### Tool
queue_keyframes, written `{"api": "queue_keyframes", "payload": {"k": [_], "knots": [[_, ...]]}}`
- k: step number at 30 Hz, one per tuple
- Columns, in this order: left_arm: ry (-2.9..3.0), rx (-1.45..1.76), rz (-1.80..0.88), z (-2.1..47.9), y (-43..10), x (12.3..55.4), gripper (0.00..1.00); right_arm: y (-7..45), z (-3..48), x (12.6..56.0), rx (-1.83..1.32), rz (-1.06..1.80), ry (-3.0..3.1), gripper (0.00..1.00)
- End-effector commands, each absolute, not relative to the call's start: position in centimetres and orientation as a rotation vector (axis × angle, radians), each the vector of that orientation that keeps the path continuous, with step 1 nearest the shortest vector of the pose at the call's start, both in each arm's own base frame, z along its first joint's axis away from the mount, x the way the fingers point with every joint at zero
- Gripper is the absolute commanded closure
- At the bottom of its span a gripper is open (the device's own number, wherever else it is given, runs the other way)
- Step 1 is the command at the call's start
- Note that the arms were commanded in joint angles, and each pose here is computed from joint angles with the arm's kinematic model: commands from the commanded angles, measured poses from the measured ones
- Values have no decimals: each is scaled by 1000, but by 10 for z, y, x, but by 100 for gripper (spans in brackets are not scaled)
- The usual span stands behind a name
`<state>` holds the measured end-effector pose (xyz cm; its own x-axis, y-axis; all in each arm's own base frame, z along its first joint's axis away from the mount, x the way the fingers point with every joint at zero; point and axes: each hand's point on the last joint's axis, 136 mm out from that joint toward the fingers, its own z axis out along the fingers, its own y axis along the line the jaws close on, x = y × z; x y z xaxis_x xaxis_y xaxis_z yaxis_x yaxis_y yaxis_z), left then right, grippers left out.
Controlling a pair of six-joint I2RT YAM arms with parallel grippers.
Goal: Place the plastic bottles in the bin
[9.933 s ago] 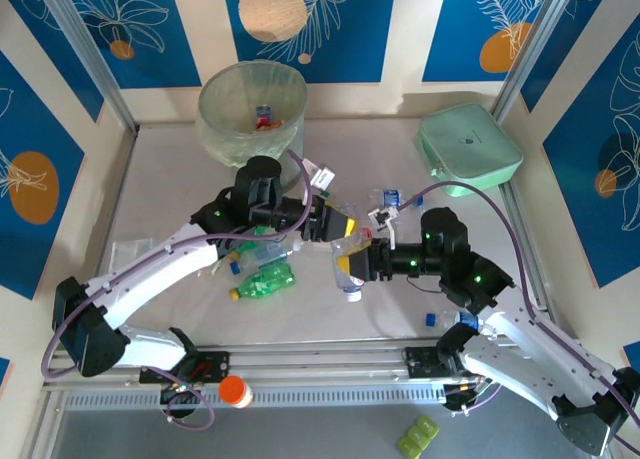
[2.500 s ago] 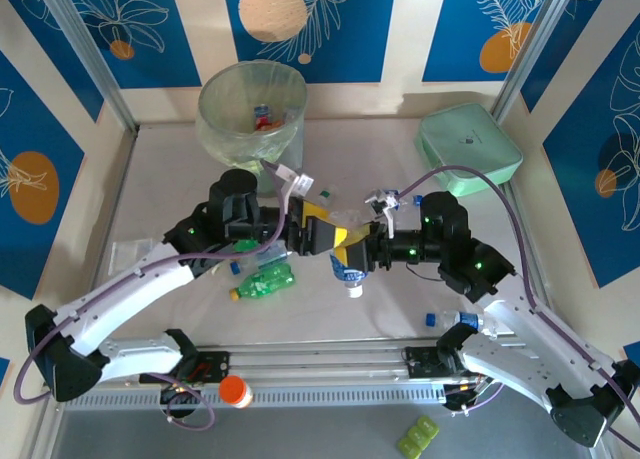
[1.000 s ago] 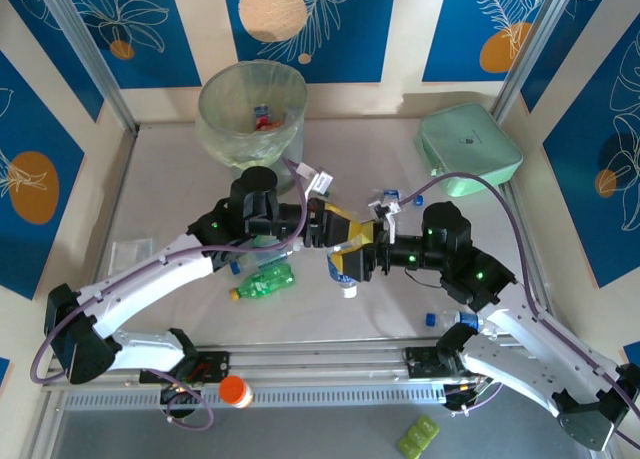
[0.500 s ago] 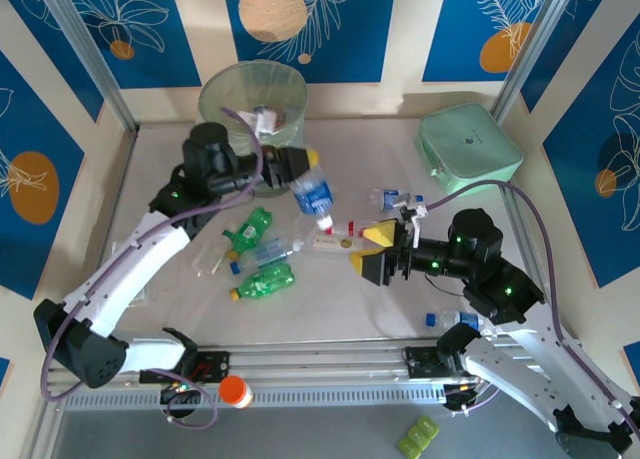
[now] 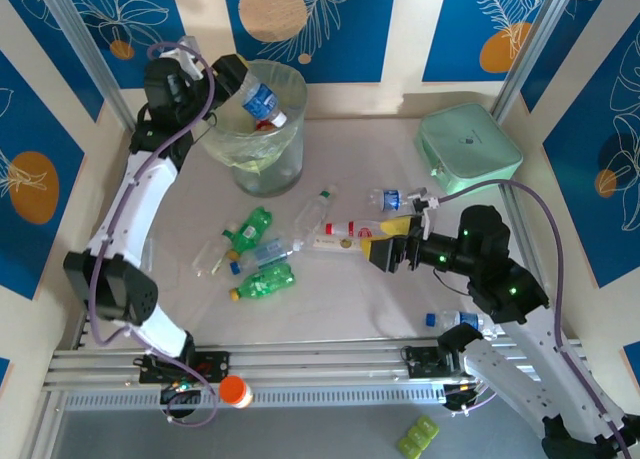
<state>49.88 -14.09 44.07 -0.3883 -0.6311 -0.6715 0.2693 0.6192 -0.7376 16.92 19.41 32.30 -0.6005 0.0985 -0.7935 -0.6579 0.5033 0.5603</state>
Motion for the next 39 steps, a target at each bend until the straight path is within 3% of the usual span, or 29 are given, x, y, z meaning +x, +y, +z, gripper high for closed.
{"api": "queue_keyframes", "payload": {"k": [1,8,13,24,29,35,39], "knots": [[1651,-390,-940,457,-116,526,62,185,332,174,-421,1124,1938,1],[1751,-437,-941,415,-113,578,61,178,328,190,-369,1074,1995,1],[1859,-468,-1027,365,-131,604,66,177,315,205,-320,1062,2033,1],[2097,-458,-858,289,-145,603,63,185,289,233,-270,1051,2116,1],[2174,-439,-852,268,-152,600,54,185,283,240,-239,1052,2127,1],[2200,-366,-862,278,-164,599,30,180,290,238,-232,1019,2115,0],[2190,-354,-869,287,-165,595,21,173,294,235,-211,983,2102,0]]}}
